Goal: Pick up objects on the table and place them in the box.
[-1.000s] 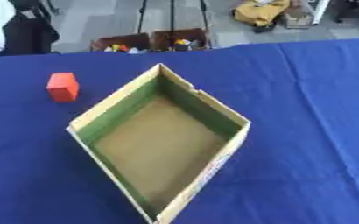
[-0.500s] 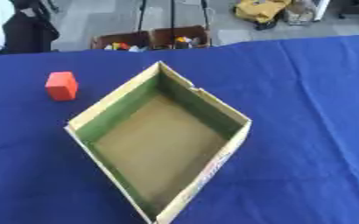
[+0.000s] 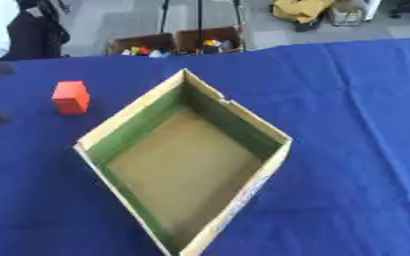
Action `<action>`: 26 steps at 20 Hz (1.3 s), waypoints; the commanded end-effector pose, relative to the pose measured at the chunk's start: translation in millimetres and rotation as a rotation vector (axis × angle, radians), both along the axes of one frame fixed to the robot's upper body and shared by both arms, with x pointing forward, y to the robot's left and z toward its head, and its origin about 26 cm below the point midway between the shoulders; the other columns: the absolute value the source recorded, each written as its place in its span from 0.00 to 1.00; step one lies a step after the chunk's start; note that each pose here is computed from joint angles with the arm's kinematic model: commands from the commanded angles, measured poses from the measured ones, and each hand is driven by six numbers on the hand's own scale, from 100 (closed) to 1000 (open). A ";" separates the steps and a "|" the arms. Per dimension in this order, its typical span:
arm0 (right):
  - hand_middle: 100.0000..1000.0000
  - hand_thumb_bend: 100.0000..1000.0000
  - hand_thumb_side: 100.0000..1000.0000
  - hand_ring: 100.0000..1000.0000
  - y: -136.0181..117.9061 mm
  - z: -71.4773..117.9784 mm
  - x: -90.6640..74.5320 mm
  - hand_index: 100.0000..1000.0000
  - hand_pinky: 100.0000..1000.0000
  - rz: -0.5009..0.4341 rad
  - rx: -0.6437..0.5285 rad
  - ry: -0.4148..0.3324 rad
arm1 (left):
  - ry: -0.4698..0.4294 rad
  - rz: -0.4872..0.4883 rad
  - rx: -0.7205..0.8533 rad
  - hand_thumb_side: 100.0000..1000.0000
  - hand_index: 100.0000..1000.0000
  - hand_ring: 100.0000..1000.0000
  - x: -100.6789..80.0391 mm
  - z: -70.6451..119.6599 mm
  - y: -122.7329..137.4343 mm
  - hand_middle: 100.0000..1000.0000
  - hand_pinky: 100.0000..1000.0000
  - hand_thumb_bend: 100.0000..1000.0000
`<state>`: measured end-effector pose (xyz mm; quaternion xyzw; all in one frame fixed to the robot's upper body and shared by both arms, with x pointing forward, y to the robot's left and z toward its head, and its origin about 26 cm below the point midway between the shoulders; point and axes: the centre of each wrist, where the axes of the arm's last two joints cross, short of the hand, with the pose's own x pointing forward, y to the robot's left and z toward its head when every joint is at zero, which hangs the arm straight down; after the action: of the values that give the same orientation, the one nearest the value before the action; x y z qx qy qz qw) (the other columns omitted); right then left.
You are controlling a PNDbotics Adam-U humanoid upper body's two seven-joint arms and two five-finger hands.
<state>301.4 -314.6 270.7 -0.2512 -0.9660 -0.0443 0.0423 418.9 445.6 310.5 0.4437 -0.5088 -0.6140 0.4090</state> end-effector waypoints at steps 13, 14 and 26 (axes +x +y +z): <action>0.78 0.00 0.64 0.66 3.6 14.2 -3.0 0.74 0.71 0.028 -0.023 -0.045 | -0.189 0.032 0.008 0.48 1.00 0.91 2.4 19.4 -2.6 0.97 0.76 0.31; 0.78 0.00 0.64 0.66 3.8 14.4 -2.9 0.74 0.71 0.029 -0.023 -0.046 | -0.194 0.039 0.006 0.46 1.00 0.90 2.5 19.1 -2.1 0.95 0.75 0.30; 0.78 0.00 0.62 0.66 4.4 15.2 -2.7 0.74 0.71 0.034 -0.018 -0.046 | -0.152 0.085 -0.039 0.32 0.99 0.80 3.1 21.2 0.9 0.90 0.65 0.14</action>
<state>302.7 -310.7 278.3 -0.2375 -0.9699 -0.0440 0.0322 428.3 440.2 313.3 0.4892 -0.5270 -0.5625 0.4081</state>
